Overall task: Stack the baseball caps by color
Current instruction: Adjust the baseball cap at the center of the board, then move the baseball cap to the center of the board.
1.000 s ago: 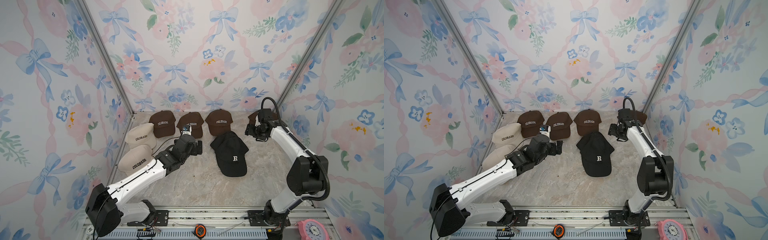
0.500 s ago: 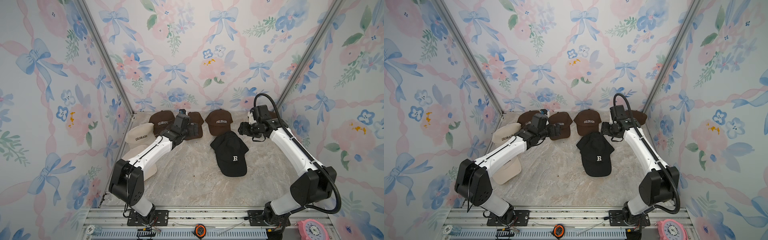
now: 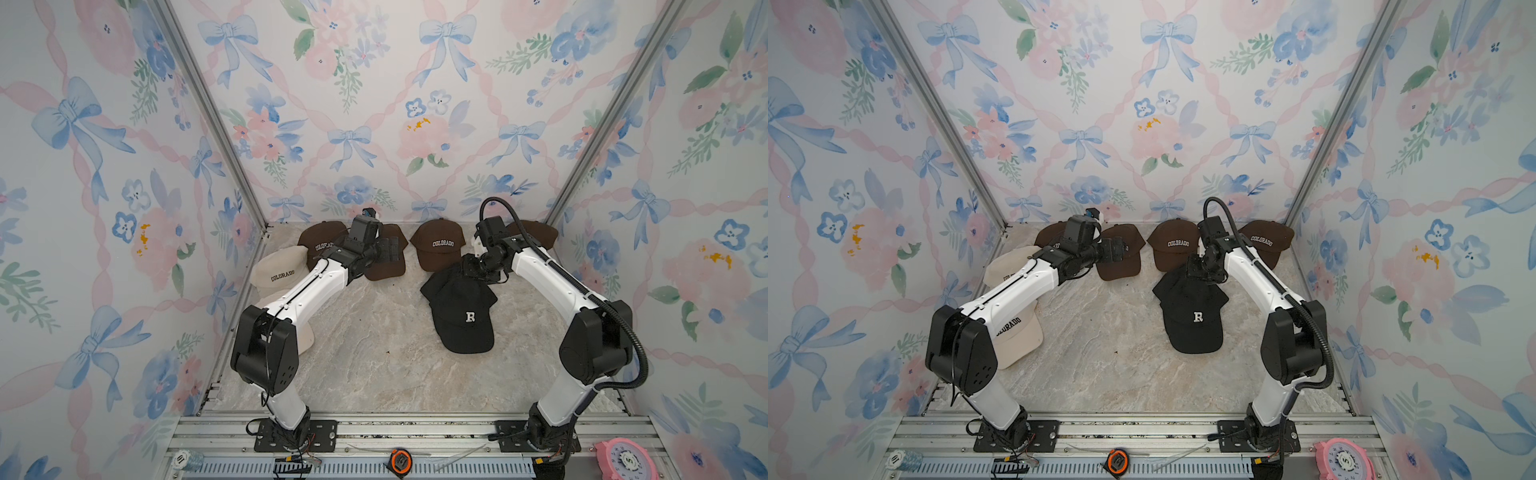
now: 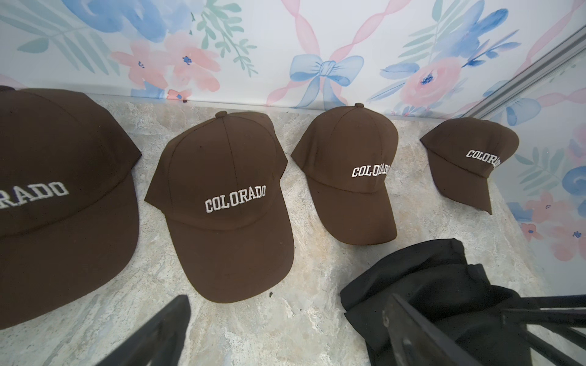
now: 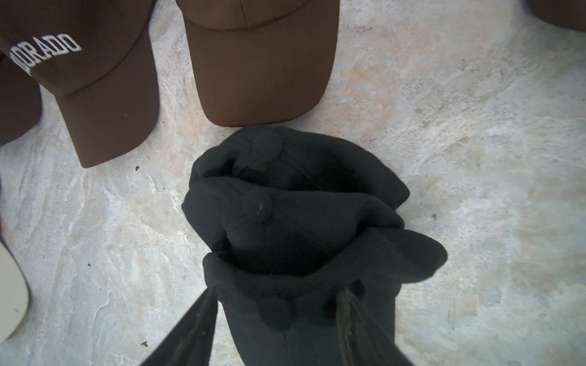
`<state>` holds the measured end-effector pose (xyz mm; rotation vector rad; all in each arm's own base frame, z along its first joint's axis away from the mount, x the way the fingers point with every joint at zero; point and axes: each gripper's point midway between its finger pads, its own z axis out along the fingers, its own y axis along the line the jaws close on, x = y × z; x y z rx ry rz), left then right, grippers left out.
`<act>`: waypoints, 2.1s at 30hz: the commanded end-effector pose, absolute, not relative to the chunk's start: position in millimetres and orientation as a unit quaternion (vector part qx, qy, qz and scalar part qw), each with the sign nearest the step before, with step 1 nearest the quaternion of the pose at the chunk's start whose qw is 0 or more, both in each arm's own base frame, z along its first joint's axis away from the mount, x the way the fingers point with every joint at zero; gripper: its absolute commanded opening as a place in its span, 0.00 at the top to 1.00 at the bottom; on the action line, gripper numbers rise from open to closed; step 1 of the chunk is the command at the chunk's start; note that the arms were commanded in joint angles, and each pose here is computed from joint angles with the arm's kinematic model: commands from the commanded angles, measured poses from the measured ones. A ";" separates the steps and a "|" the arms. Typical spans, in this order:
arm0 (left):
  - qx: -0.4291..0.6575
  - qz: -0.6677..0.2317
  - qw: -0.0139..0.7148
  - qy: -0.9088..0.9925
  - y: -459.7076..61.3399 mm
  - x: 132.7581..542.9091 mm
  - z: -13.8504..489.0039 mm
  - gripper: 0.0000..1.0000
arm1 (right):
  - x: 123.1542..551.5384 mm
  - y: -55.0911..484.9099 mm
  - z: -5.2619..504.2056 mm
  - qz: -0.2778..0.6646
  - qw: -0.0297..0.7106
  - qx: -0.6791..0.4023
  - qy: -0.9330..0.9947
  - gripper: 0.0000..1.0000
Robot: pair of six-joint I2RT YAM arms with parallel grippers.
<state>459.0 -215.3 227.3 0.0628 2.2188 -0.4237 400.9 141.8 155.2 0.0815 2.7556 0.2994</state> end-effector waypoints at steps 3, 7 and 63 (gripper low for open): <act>0.050 -0.169 0.430 0.885 -216.0 464.5 236.1 0.02 | 402.1 146.8 144.7 0.081 0.164 0.025 0.983 0.52; 0.054 -0.168 0.434 0.883 -212.7 464.4 240.8 0.02 | 400.1 155.5 145.9 0.069 0.170 0.014 0.983 0.53; -0.010 -0.138 0.394 0.908 -174.9 457.2 230.7 0.02 | 431.7 252.0 207.8 0.128 0.192 -0.142 0.963 0.28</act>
